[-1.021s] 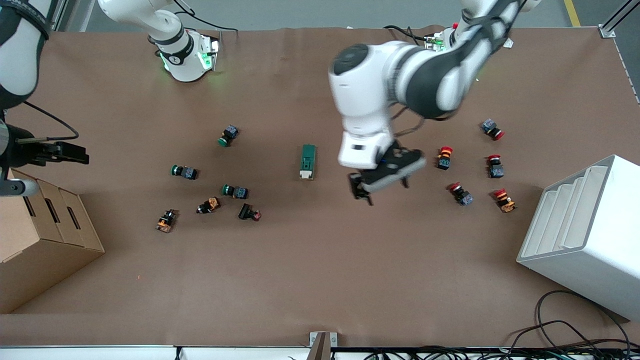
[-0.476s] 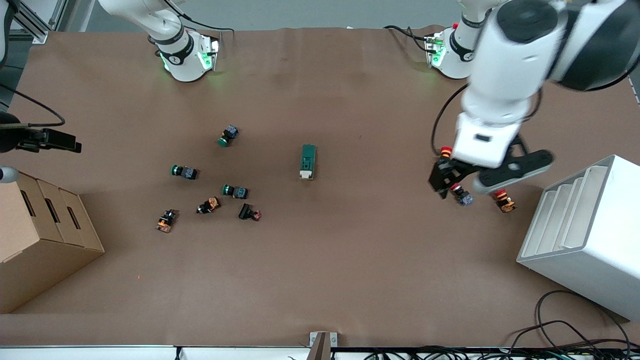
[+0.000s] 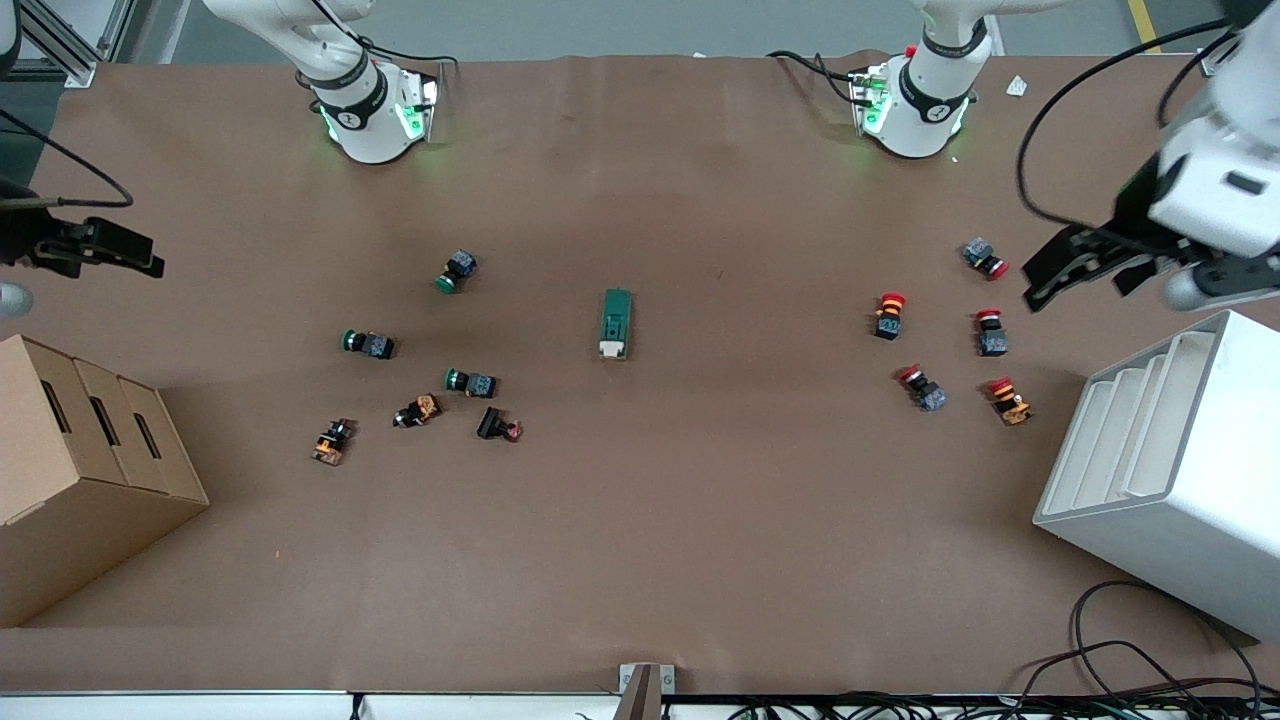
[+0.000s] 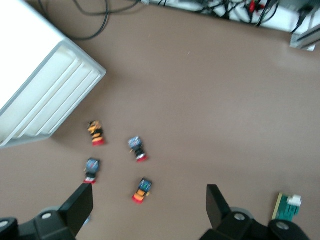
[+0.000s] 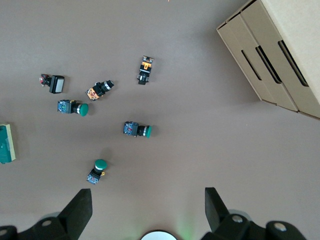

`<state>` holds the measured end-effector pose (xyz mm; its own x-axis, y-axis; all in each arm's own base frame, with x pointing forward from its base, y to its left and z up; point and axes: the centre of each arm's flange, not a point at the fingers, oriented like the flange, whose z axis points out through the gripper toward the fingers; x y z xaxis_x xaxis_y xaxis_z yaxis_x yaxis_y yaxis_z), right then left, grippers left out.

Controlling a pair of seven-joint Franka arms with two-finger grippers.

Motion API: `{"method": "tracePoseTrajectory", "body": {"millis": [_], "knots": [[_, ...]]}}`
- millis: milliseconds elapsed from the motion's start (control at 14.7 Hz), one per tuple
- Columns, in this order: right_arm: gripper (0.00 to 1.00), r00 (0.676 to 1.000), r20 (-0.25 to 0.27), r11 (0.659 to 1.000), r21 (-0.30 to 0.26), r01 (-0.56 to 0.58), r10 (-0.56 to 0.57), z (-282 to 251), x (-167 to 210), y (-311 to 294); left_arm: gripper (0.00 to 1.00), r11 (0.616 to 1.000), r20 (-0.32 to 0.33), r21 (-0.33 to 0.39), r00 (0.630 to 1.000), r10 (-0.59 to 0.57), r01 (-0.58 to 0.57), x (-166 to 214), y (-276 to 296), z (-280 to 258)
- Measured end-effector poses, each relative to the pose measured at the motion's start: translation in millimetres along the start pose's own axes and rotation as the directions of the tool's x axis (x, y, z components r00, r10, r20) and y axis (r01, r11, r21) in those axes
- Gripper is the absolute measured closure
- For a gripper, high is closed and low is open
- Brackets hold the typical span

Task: Close load switch with both arms

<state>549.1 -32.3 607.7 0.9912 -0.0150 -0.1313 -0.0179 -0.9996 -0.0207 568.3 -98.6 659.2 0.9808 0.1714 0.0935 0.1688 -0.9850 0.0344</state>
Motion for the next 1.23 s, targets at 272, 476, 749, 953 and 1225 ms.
{"method": "tracePoseTrajectory", "body": {"millis": [272, 476, 749, 953, 1225], "knots": [[0.00, 1.000, -0.018, 1.000, -0.007, 0.008, -0.008, -8, -11, -4, 0.00, 0.995, 0.040, 0.015, 0.994, 0.100, -0.100, -9, -33, -9], [0.00, 0.999, -0.035, 1.000, -0.008, 0.009, -0.009, -17, -19, -4, 0.00, 0.988, 0.061, 0.023, 0.987, 0.152, -0.153, -24, -37, -6], [0.00, 0.999, -0.050, 1.000, -0.009, 0.014, -0.015, -25, -36, -7, 0.00, 0.983, 0.083, 0.034, 0.981, 0.178, -0.181, -49, -38, -2], [0.00, 0.998, -0.058, 1.000, -0.009, 0.006, -0.007, -31, -45, -3, 0.00, 0.976, 0.089, 0.036, 0.974, 0.210, -0.213, -59, -41, -2], [0.00, 0.998, -0.065, 1.000, -0.008, 0.000, -0.001, -40, -56, 0, 0.00, 0.975, 0.087, 0.035, 0.972, 0.216, -0.220, -58, -45, -2]]}}
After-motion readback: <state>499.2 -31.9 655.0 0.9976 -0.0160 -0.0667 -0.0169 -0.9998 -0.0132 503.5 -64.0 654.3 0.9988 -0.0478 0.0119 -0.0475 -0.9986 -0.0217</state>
